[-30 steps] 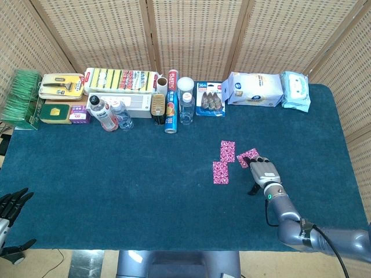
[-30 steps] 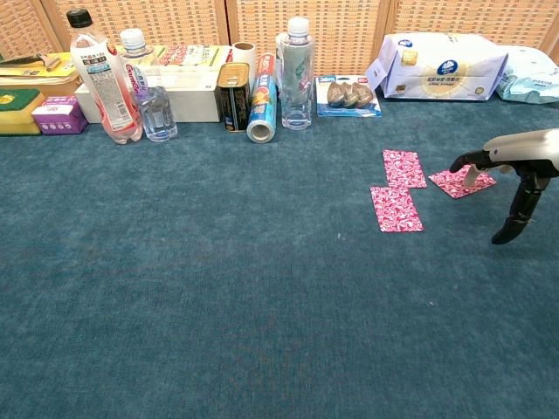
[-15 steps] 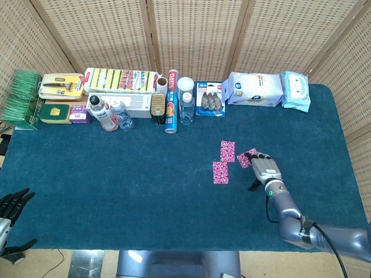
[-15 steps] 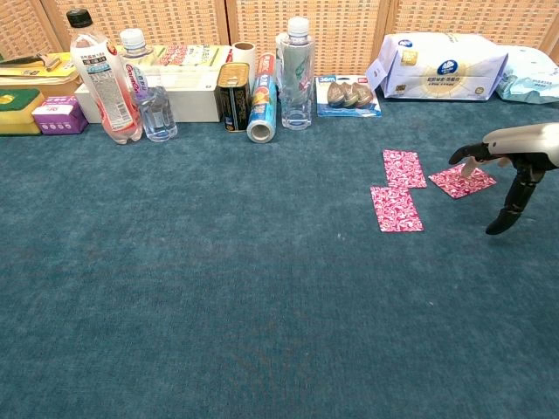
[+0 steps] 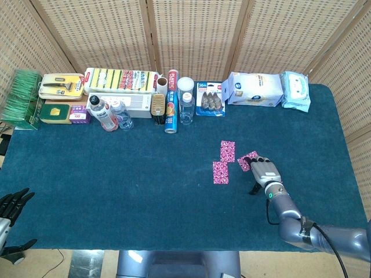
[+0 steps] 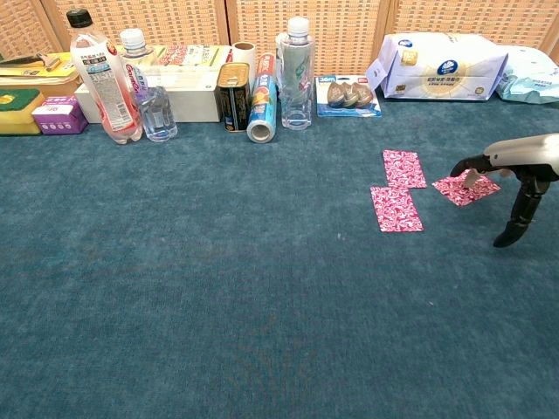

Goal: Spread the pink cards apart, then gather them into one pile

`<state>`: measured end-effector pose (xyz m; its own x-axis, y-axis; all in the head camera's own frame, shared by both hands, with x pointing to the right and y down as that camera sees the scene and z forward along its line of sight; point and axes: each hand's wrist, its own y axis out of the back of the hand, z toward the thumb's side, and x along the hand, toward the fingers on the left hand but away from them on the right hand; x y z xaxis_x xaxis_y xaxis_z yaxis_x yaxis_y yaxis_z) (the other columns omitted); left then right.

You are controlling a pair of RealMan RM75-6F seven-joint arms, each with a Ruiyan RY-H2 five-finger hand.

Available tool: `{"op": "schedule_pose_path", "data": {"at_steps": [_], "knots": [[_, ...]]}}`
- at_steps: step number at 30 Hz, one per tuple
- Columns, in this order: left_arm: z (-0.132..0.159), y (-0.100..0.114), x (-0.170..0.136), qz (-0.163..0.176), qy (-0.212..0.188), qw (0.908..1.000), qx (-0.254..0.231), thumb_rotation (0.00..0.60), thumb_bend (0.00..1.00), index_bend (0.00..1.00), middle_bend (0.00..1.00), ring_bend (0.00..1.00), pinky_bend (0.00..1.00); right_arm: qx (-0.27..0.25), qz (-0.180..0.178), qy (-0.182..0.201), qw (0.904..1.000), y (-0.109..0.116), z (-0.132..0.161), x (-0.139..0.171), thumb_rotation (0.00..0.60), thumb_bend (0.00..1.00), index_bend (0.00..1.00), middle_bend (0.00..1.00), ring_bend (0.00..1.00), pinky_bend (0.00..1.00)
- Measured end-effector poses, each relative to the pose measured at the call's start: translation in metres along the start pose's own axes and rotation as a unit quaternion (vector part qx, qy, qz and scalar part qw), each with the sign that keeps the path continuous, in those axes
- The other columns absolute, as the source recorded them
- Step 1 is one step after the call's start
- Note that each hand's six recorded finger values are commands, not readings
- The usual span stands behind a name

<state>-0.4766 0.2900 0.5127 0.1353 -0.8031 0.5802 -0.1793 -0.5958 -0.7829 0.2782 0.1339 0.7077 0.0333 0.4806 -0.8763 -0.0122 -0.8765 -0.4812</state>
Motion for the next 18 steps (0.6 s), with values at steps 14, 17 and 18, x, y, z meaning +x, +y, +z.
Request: {"op": "schedule_pose_path", "data": {"at_steps": [14, 17, 18], "knots": [[0.001, 0.000, 0.000, 0.000, 0.000, 1.0000, 0.001, 0.600, 0.02, 0.00, 0.00, 0.00, 0.00, 0.045, 0.005, 0.009, 0.9989, -0.002, -0.001, 0.025, 0.600, 0.00, 0.04, 0.16, 0.00, 0.08], [0.001, 0.000, -0.001, 0.001, 0.000, 1.0000, 0.000, 0.600, 0.02, 0.00, 0.00, 0.00, 0.00, 0.045, -0.005, 0.015, 0.9989, 0.002, 0.001, 0.028, 0.600, 0.00, 0.08, 0.14, 0.00, 0.08], [0.001, 0.000, -0.001, 0.001, 0.000, 1.0000, 0.000, 0.600, 0.02, 0.00, 0.00, 0.00, 0.00, 0.044, -0.010, 0.017, 0.9988, 0.003, 0.003, 0.028, 0.600, 0.00, 0.10, 0.11, 0.00, 0.08]]}}
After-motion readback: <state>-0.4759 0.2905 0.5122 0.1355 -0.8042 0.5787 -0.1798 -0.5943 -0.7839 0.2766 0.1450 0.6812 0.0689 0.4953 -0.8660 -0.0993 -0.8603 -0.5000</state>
